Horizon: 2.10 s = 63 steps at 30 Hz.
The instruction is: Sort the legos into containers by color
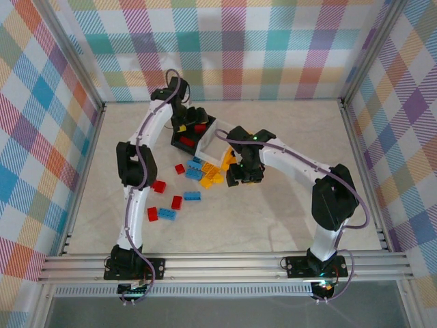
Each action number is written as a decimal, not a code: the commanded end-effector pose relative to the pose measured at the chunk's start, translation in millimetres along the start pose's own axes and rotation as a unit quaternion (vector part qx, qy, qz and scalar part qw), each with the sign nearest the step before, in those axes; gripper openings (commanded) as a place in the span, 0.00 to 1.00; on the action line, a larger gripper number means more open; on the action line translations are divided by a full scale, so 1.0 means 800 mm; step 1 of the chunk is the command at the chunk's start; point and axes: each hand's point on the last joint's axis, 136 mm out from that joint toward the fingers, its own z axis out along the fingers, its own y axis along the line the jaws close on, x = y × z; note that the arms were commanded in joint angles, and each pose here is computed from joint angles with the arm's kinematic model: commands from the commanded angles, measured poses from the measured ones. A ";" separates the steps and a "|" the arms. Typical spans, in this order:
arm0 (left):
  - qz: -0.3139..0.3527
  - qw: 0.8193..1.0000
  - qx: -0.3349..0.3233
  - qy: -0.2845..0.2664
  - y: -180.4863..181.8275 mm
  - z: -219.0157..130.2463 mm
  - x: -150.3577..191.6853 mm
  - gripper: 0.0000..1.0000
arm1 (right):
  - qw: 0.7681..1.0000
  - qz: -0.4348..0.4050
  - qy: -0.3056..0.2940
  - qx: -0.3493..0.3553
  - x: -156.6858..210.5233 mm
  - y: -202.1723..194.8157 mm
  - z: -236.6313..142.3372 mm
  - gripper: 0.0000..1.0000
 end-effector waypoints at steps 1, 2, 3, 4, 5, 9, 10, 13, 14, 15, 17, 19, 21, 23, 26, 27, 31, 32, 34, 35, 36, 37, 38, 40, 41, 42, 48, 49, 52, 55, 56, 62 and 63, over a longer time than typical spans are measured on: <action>0.026 0.999 0.015 -0.036 -0.029 -0.090 0.008 0.89 | 0.997 -0.055 -0.006 -0.055 0.007 0.039 -0.011 0.59; 0.029 0.999 0.014 -0.037 -0.028 -0.099 0.014 0.89 | 0.994 -0.078 -0.005 -0.074 0.010 0.054 -0.010 0.59; 0.029 0.999 0.009 -0.033 -0.024 -0.106 0.025 0.89 | 0.989 -0.110 -0.004 -0.096 0.015 0.071 -0.010 0.59; 0.030 0.999 0.003 -0.028 -0.018 -0.113 0.037 0.89 | 0.983 -0.146 -0.003 -0.110 0.021 0.088 -0.009 0.59; 0.030 0.999 -0.007 -0.025 -0.011 -0.120 0.048 0.89 | 0.977 -0.181 -0.006 -0.116 0.026 0.100 -0.007 0.60; 0.014 0.999 -0.045 0.002 0.028 -0.138 0.106 0.89 | 0.929 -0.344 -0.026 -0.134 0.042 0.142 0.015 0.65; 0.006 0.998 -0.055 0.008 0.041 -0.143 0.121 0.90 | 0.913 -0.382 -0.044 -0.138 0.039 0.149 0.021 0.65; -0.028 0.996 -0.079 0.020 0.083 -0.154 0.162 0.90 | 0.858 -0.470 -0.102 -0.181 0.035 0.172 0.030 0.66; -0.042 0.996 -0.081 0.023 0.095 -0.157 0.173 0.90 | 0.846 -0.487 -0.115 -0.187 0.033 0.177 0.032 0.67; -0.056 0.995 -0.079 0.028 0.106 -0.160 0.186 0.90 | 0.834 -0.503 -0.124 -0.188 0.028 0.182 0.035 0.67; -0.076 0.993 -0.083 0.032 0.126 -0.168 0.208 0.90 | 0.823 -0.525 -0.116 -0.186 0.020 0.187 0.049 0.67; -0.089 0.992 -0.085 0.036 0.140 -0.175 0.229 0.90 | 0.816 -0.541 -0.102 -0.178 0.012 0.190 0.064 0.67; -0.094 0.991 -0.084 0.037 0.145 -0.181 0.241 0.90 | 0.812 -0.549 -0.103 -0.166 0.000 0.192 0.077 0.67; -0.095 0.991 -0.089 0.040 0.150 -0.185 0.251 0.91 | 0.809 -0.555 -0.110 -0.159 -0.010 0.195 0.087 0.67; -0.100 0.989 -0.095 0.049 0.157 -0.186 0.261 0.91 | 0.807 -0.562 -0.107 -0.149 -0.020 0.199 0.101 0.67; -0.102 0.989 -0.097 0.052 0.160 -0.186 0.263 0.91 | 0.808 -0.562 -0.106 -0.141 -0.025 0.197 0.108 0.67; -0.111 0.988 -0.094 0.060 0.167 -0.186 0.268 0.91 | 0.812 -0.564 -0.108 -0.102 -0.046 0.193 0.131 0.66; -0.111 0.988 -0.093 0.061 0.168 -0.186 0.268 0.91 | 0.813 -0.564 -0.106 -0.093 -0.050 0.191 0.137 0.66; -0.112 0.987 -0.092 0.065 0.170 -0.185 0.271 0.91 | 0.816 -0.564 -0.105 -0.072 -0.060 0.188 0.149 0.66; -0.113 0.987 -0.092 0.068 0.172 -0.184 0.273 0.91 | 0.817 -0.564 -0.104 -0.066 -0.063 0.187 0.152 0.66; -0.112 0.987 -0.092 0.071 0.174 -0.183 0.274 0.91 | 0.817 -0.564 -0.102 -0.064 -0.065 0.186 0.156 0.66; -0.112 0.987 -0.092 0.073 0.175 -0.182 0.275 0.91 | 0.817 -0.564 -0.099 -0.062 -0.066 0.186 0.160 0.65; -0.111 0.987 -0.092 0.076 0.176 -0.181 0.277 0.91 | 0.818 -0.564 -0.099 -0.060 -0.068 0.186 0.162 0.65; -0.111 0.986 -0.093 0.078 0.179 -0.180 0.277 0.91 | 0.818 -0.563 -0.098 -0.058 -0.069 0.185 0.165 0.65; -0.111 0.986 -0.093 0.079 0.181 -0.180 0.278 0.91 | 0.819 -0.563 -0.097 -0.055 -0.070 0.184 0.167 0.65; -0.110 0.987 -0.091 0.079 0.181 -0.180 0.277 0.91 | 0.819 -0.563 -0.097 -0.050 -0.072 0.183 0.169 0.65; -0.109 0.986 -0.088 0.087 0.185 -0.175 0.276 0.91 | 0.832 -0.543 -0.102 -0.049 -0.081 0.191 0.175 0.55; -0.109 0.986 -0.087 0.088 0.186 -0.174 0.275 0.91 | 0.832 -0.543 -0.102 -0.051 -0.081 0.194 0.174 0.52; -0.109 0.986 -0.085 0.088 0.188 -0.173 0.274 0.91 | 0.830 -0.545 -0.103 -0.051 -0.079 0.199 0.173 0.38; -0.111 0.987 -0.082 0.086 0.188 -0.173 0.273 0.91 | 0.831 -0.543 -0.108 -0.050 -0.078 0.201 0.164 0.33; -0.111 0.987 -0.081 0.086 0.189 -0.172 0.272 0.91 | 0.831 -0.543 -0.110 -0.048 -0.077 0.202 0.161 0.32; -0.118 0.987 -0.075 0.077 0.190 -0.174 0.266 0.91 | 0.845 -0.512 -0.150 -0.047 -0.082 0.207 0.107 0.31; -0.119 0.987 -0.075 0.075 0.190 -0.174 0.264 0.91 | 0.847 -0.503 -0.165 -0.049 -0.085 0.210 0.089 0.31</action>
